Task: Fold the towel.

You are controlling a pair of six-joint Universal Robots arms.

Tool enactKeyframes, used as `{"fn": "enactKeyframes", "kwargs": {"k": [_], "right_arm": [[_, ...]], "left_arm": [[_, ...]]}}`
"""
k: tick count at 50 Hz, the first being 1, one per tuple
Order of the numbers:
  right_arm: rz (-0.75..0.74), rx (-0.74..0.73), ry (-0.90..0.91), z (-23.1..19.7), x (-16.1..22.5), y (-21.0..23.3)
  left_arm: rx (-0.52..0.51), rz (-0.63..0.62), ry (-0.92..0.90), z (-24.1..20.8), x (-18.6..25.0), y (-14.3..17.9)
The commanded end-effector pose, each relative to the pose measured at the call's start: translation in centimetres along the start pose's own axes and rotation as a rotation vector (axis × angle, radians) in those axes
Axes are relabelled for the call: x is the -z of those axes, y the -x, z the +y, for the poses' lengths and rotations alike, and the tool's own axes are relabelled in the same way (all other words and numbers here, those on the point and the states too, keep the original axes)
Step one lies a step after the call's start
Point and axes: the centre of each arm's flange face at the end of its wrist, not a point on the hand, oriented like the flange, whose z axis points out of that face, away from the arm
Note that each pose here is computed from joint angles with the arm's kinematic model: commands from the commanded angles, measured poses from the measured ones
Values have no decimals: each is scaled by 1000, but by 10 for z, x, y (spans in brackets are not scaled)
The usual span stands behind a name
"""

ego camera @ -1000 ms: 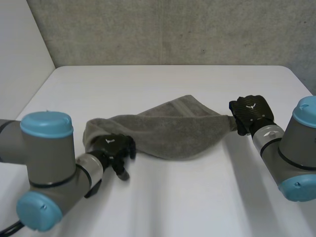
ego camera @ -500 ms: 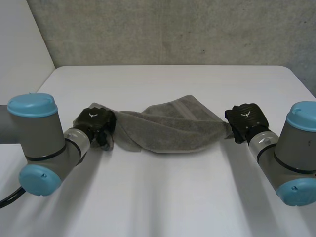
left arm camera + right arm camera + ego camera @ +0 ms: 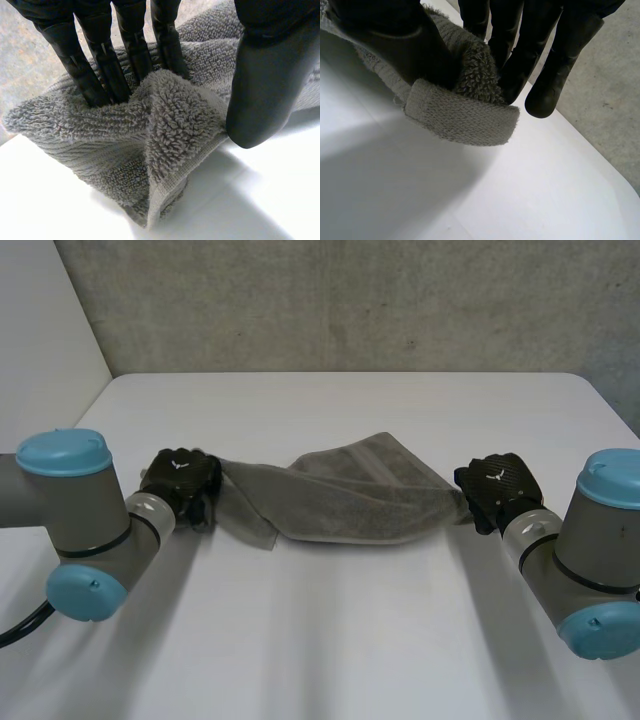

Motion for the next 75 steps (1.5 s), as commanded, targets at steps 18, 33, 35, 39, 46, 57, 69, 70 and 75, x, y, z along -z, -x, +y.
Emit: {"fn": "enactKeyframes", "kwargs": {"k": [18,33,35,39,46,57,69,70,75], "right_arm": [[37,-1,-95,-98,35,-52],[139,30,-297,-193,82,-116],[131,29,-254,-188,78,-120],[76,24,-169,-171,62,-113],[-7,100,-34,-136,28,-90],[54,149,-134,-145,-25,-59],[550,-34,-866,-272,50,-135],[516,-27,-835,-268,47,-129],[379,-3,-694,-247,37,-110]], "left_arm": [[10,-212,-310,-114,41,53],[227,-107,-409,-170,84,95],[249,-128,-393,-164,77,108],[266,-144,-338,-145,61,117],[323,-97,-115,-73,10,102],[311,-66,-170,-84,-19,91],[448,-131,-941,-252,56,150],[456,-135,-936,-251,60,155],[486,-121,-826,-227,47,153]]}}
